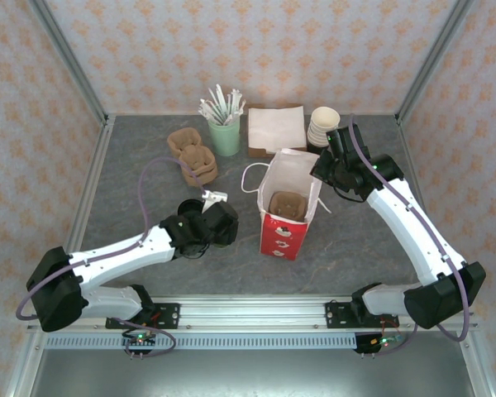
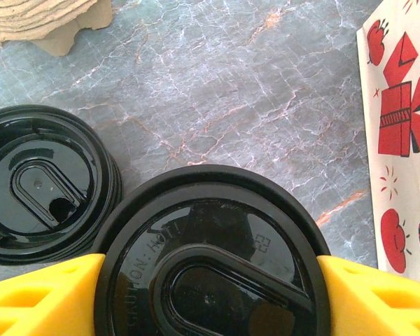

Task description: Pack the takeout coffee

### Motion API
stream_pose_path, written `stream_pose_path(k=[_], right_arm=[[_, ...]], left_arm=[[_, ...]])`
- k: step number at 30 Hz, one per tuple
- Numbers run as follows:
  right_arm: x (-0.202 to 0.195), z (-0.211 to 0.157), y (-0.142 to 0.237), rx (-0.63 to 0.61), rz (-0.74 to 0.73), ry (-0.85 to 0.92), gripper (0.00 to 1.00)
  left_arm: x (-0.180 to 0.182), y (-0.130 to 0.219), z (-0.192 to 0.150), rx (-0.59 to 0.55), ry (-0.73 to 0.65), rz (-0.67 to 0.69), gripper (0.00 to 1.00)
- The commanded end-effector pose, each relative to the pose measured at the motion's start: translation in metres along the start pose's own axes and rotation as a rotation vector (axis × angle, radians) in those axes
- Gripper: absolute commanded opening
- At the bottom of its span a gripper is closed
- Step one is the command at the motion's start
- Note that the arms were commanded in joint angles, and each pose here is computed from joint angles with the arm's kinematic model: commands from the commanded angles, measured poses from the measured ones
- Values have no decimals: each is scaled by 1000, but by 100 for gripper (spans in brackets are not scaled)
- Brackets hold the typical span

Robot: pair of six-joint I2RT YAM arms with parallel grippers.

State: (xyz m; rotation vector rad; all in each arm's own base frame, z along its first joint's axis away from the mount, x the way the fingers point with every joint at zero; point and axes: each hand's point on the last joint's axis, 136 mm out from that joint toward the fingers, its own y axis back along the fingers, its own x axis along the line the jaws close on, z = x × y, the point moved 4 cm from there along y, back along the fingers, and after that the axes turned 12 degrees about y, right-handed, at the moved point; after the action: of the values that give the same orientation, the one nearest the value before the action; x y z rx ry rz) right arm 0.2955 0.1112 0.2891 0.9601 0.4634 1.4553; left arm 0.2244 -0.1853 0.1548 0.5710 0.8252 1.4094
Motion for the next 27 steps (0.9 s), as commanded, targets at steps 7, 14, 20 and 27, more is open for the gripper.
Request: stream_pose_path(k=[7,14,20,27], right_arm=[[-1,2,5,-12,-14,14,0],[0,1,4,-8,-5,6,0],[0,0,2,-5,-5,4,0],[2,-4,-1,10,14,-11,0]], left_arm=[[16,1,-20,62,-13,43,68],[10,19,2,16,-20,33,68],[1,41,21,-2,-25,6,68],[-3,87,53,-32,-7,-27,68]])
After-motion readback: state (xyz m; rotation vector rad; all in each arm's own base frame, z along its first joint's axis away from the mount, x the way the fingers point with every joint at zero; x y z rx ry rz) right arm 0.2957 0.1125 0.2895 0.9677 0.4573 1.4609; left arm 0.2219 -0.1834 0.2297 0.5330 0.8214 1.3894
